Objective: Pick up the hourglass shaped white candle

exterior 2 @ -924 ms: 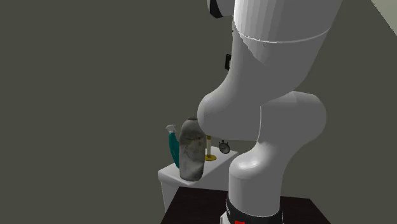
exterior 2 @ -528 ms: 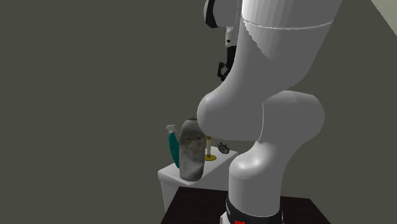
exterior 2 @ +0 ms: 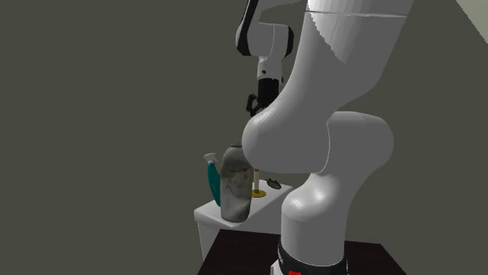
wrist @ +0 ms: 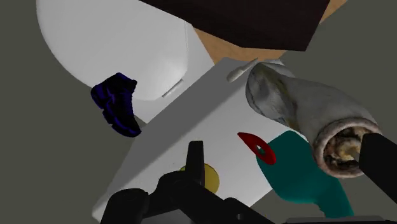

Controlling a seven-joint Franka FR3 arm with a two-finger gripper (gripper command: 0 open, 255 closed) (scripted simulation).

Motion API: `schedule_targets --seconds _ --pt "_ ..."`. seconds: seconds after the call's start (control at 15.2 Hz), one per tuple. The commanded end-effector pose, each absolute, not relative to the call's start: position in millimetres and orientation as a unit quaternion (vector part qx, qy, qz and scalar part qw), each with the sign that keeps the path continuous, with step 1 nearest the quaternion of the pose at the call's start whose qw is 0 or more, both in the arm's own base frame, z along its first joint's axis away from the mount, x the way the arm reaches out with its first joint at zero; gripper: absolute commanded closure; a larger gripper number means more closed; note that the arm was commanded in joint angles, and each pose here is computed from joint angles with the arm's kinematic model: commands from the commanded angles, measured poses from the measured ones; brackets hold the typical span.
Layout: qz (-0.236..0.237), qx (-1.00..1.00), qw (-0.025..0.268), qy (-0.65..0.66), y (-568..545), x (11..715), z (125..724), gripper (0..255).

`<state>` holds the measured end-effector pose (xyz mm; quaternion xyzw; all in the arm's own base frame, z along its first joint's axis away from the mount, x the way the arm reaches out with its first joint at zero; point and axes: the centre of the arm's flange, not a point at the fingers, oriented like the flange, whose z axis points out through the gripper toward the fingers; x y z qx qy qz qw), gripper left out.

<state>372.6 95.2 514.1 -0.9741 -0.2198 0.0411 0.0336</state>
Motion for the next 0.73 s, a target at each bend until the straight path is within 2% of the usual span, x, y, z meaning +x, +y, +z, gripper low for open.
schedule_targets --seconds 0.0,0.4,0.66 --pt "0.054 -0.96 0.043 -0.271 117 380 499 0" --pt "0.093 -0.903 0.07 -0.412 181 374 455 0" --pt "0.094 -0.902 0.071 -0.415 182 374 438 0"
